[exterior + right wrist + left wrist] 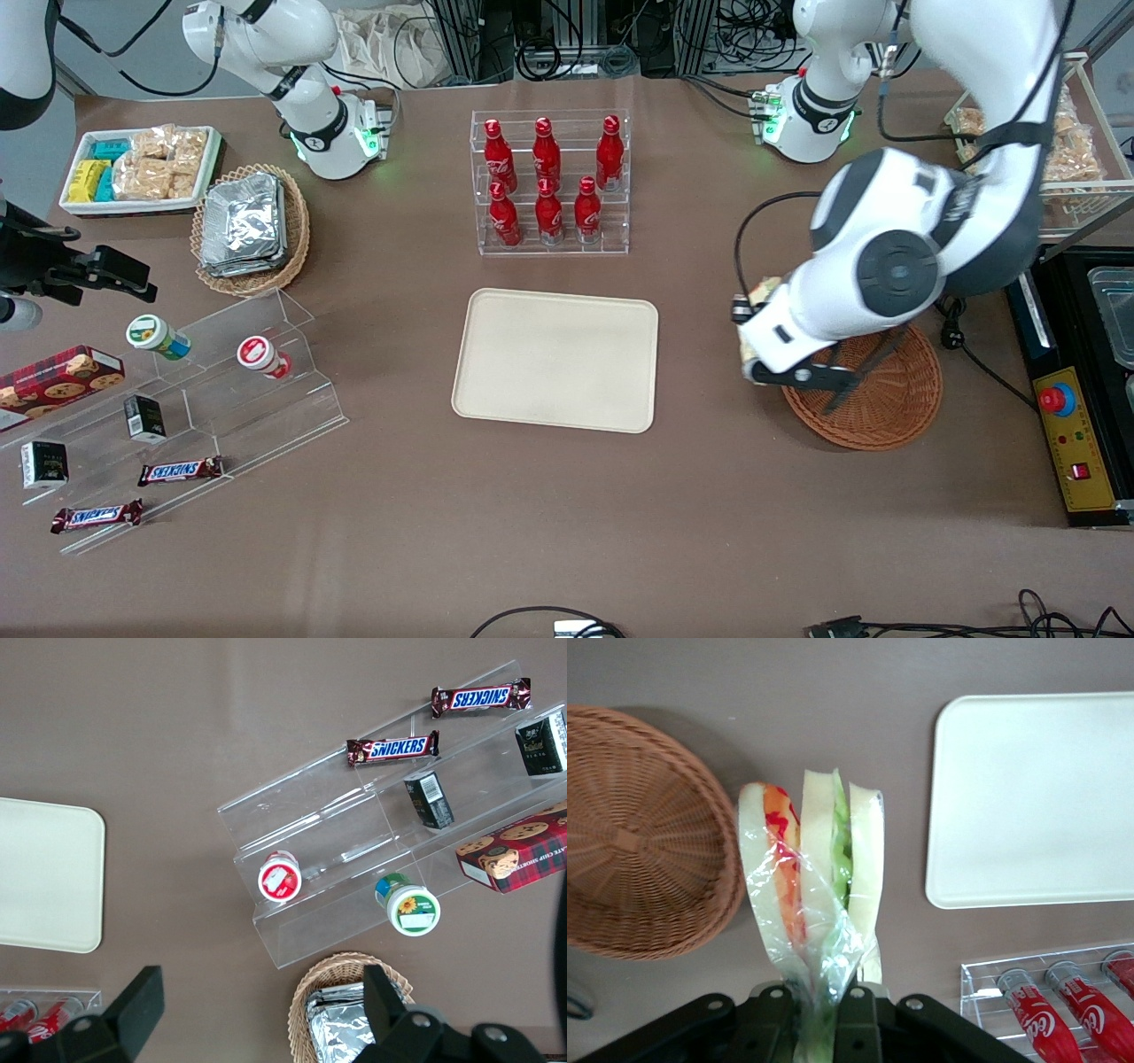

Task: Place sandwich from basket to tray
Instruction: 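Carry the sandwich over the cream tray with the left gripper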

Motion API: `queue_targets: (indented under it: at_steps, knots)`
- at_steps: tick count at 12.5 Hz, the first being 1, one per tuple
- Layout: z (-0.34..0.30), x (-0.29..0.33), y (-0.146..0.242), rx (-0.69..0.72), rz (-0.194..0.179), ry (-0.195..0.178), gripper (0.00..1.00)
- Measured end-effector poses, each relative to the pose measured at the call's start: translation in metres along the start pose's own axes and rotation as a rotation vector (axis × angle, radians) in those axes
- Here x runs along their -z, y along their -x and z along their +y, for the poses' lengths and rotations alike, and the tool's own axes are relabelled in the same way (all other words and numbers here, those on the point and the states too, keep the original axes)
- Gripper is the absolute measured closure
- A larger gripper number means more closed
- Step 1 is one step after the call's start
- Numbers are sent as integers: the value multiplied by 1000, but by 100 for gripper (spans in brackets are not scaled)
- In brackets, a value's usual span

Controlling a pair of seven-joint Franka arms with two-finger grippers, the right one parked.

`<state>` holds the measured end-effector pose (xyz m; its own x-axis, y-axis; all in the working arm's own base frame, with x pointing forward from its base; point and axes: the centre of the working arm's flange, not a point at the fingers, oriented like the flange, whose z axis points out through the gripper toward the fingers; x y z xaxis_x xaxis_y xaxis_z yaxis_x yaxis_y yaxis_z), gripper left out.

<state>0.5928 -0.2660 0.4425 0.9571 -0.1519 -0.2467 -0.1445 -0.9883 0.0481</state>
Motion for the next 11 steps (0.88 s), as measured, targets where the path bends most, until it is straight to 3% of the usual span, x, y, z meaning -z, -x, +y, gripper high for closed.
queue_targets:
  at_steps: [5, 11]
  knots:
    - [69, -76, -14, -46, -49, -16, 84]
    - [141, -144, -18, -19, -17, -5, 84]
